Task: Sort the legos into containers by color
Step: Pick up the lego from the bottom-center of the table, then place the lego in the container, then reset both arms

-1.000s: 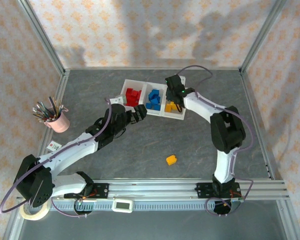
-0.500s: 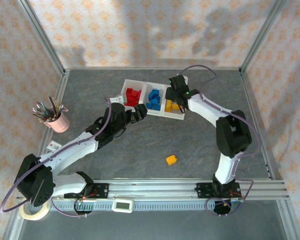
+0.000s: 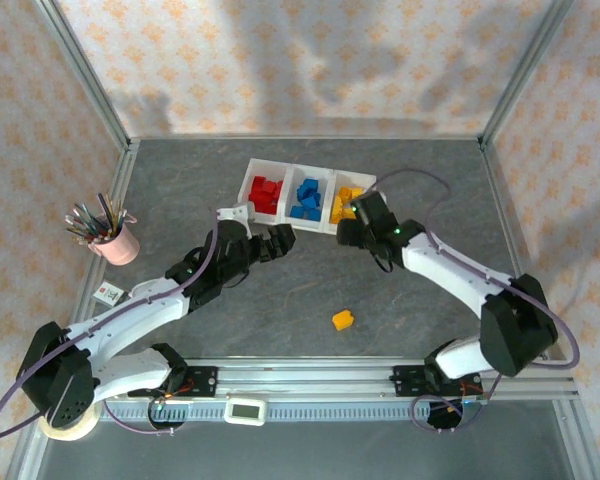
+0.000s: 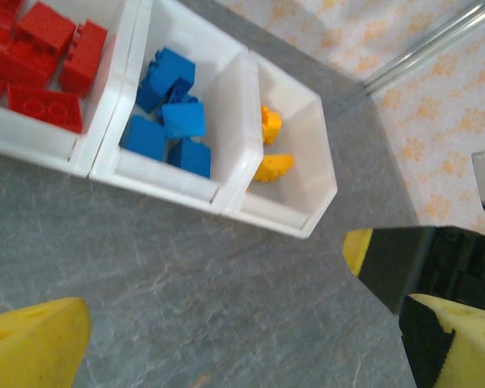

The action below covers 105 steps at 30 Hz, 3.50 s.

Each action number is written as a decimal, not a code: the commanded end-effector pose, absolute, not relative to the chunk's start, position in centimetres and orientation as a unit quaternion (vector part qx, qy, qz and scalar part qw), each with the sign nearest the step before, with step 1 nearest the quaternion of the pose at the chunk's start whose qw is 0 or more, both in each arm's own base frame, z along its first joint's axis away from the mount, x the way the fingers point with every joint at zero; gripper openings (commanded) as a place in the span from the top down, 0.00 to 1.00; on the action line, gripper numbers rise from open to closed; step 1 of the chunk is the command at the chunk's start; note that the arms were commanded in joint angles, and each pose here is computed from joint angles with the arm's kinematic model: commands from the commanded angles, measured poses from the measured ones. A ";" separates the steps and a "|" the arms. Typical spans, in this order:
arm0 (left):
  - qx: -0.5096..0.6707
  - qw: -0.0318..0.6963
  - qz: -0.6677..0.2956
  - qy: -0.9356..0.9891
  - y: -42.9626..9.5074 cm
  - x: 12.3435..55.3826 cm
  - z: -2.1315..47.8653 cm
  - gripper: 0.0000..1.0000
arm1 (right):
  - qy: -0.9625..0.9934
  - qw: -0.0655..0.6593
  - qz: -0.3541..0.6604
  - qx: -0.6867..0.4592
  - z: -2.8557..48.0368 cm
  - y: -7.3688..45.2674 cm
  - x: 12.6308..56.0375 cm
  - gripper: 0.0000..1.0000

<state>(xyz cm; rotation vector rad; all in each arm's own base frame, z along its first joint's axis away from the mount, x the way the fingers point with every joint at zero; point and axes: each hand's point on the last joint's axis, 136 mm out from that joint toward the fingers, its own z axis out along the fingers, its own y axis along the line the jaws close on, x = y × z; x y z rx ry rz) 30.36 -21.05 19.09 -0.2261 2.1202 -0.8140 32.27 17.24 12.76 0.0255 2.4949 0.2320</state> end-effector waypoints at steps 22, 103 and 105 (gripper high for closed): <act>-0.137 0.387 -0.315 0.856 -20.0 26.1 14.6 0.01 | 0.975 0.165 0.131 -0.074 3.2 23.1 15.3 0.19; -0.199 0.572 -0.053 0.794 -4.3 33.9 23.0 0.01 | 0.804 0.553 -0.012 0.218 22.9 3.9 39.4 0.00; -0.220 0.583 -0.001 0.782 -1.2 33.6 22.5 0.01 | 0.784 0.565 -0.058 0.250 21.7 0.6 38.1 0.00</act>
